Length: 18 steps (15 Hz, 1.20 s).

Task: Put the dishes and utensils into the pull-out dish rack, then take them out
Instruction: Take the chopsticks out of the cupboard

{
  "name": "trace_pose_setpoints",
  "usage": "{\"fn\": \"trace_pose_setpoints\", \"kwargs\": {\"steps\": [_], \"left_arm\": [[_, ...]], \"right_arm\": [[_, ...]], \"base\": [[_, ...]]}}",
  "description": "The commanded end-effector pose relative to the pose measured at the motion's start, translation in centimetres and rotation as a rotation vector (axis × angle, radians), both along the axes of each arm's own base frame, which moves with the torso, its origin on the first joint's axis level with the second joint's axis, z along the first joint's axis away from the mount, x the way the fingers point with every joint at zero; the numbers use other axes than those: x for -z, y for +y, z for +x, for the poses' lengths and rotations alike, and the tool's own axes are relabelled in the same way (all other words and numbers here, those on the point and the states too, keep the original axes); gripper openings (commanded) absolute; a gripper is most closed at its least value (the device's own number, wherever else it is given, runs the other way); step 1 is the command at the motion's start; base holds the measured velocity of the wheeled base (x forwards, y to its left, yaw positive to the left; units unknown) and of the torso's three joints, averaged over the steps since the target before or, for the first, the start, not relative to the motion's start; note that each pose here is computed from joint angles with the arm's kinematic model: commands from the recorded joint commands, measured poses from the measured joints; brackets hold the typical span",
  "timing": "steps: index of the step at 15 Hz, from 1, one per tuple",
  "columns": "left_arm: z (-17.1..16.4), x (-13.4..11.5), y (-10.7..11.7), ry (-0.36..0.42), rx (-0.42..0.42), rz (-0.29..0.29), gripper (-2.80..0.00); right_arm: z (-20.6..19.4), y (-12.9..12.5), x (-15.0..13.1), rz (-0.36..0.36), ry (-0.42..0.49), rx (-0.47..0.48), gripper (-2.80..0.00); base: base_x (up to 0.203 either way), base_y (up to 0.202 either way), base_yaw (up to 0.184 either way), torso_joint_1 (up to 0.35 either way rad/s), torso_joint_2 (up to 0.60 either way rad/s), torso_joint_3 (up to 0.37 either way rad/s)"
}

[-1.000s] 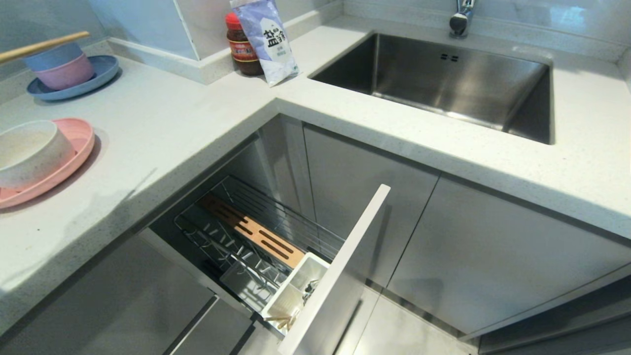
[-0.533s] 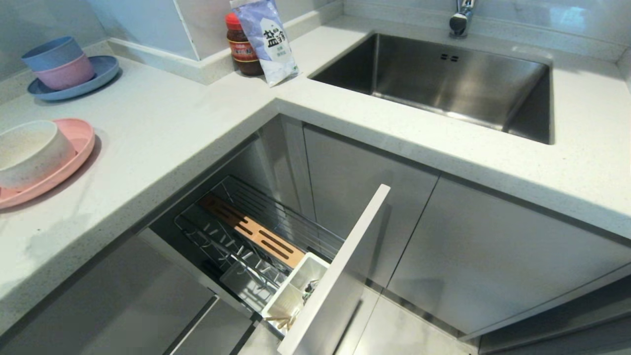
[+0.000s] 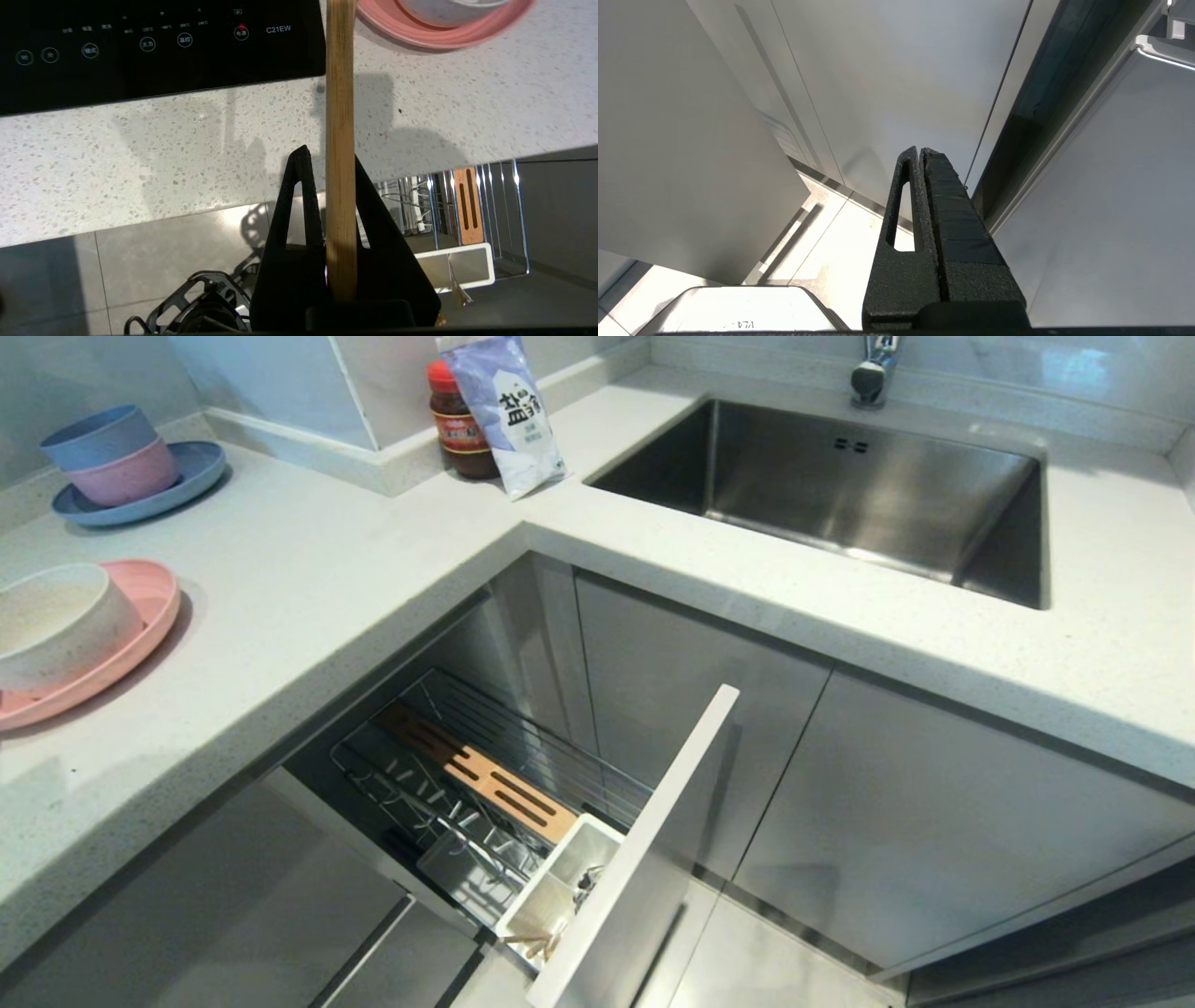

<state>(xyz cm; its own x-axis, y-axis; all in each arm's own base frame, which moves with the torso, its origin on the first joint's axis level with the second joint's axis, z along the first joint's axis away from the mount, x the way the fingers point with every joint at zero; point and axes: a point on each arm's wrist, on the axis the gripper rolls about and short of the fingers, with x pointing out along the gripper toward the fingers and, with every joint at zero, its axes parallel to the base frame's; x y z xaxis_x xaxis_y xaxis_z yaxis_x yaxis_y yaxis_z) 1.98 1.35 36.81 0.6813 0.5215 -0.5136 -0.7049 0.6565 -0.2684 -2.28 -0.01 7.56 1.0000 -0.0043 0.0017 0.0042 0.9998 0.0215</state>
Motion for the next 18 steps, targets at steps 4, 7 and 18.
{"fn": "trace_pose_setpoints", "kwargs": {"steps": [4,7,18], "left_arm": [[6.9,2.3,3.3,0.095,-0.060,-0.053,-2.80],[9.6,3.6,5.0,0.096,-0.077,-0.060,-2.80],[11.1,4.3,7.5,0.149,0.024,-0.078,-2.80]], "right_arm": [[0.0,0.0,0.0,0.000,-0.001,0.000,-2.80],[0.0,0.0,0.0,0.000,-0.001,0.000,-2.80],[0.0,0.0,0.0,0.000,-0.001,0.000,-2.80]], "base": [[0.000,0.000,0.000,0.000,0.00,0.000],[0.000,0.000,0.000,0.000,0.00,0.000],[0.000,0.000,0.000,0.000,0.00,0.000]]}}
